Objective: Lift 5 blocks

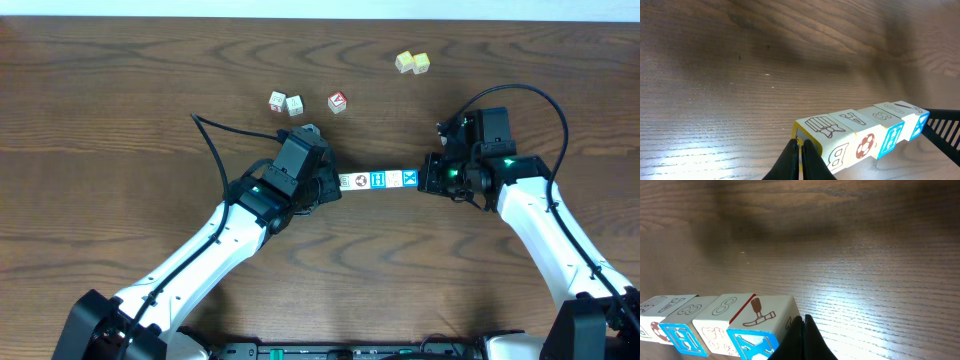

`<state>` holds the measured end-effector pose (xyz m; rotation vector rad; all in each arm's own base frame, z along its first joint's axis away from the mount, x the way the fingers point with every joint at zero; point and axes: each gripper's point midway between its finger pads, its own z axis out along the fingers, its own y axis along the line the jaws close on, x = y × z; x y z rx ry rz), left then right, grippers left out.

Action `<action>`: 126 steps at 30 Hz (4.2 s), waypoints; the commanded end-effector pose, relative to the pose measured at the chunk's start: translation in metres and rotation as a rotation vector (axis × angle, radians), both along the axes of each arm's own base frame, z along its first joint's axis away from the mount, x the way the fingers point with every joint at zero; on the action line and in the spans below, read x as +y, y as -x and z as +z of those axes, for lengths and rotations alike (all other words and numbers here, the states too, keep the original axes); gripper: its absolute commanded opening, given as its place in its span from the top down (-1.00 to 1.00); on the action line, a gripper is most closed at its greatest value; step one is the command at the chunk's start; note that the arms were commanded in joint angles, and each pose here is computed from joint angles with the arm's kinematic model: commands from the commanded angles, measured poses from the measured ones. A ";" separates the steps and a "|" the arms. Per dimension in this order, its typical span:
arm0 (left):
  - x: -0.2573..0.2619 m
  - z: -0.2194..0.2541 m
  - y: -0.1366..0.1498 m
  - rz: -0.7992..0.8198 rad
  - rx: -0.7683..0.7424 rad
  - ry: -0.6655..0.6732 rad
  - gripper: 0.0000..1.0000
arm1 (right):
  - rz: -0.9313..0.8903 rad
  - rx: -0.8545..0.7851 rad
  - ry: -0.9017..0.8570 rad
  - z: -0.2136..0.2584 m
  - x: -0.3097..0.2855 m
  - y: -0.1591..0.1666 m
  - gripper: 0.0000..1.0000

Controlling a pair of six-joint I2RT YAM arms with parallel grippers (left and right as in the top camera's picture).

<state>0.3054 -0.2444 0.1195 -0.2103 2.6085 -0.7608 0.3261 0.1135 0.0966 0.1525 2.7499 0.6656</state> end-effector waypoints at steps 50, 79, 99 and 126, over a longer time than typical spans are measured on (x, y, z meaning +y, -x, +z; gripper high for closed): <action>-0.044 0.009 0.024 -0.149 0.072 0.156 0.86 | 0.203 -0.001 -0.272 0.042 0.067 0.023 0.98; -0.051 -0.005 0.023 -0.163 0.105 0.164 0.86 | 0.191 0.000 -0.247 0.037 0.064 0.021 0.98; -0.051 -0.008 0.023 -0.156 0.118 0.163 0.86 | 0.205 0.055 -0.216 0.011 0.071 0.020 0.98; -0.052 -0.043 0.019 -0.120 0.188 0.125 0.86 | 0.199 0.149 -0.190 -0.018 0.071 0.025 0.98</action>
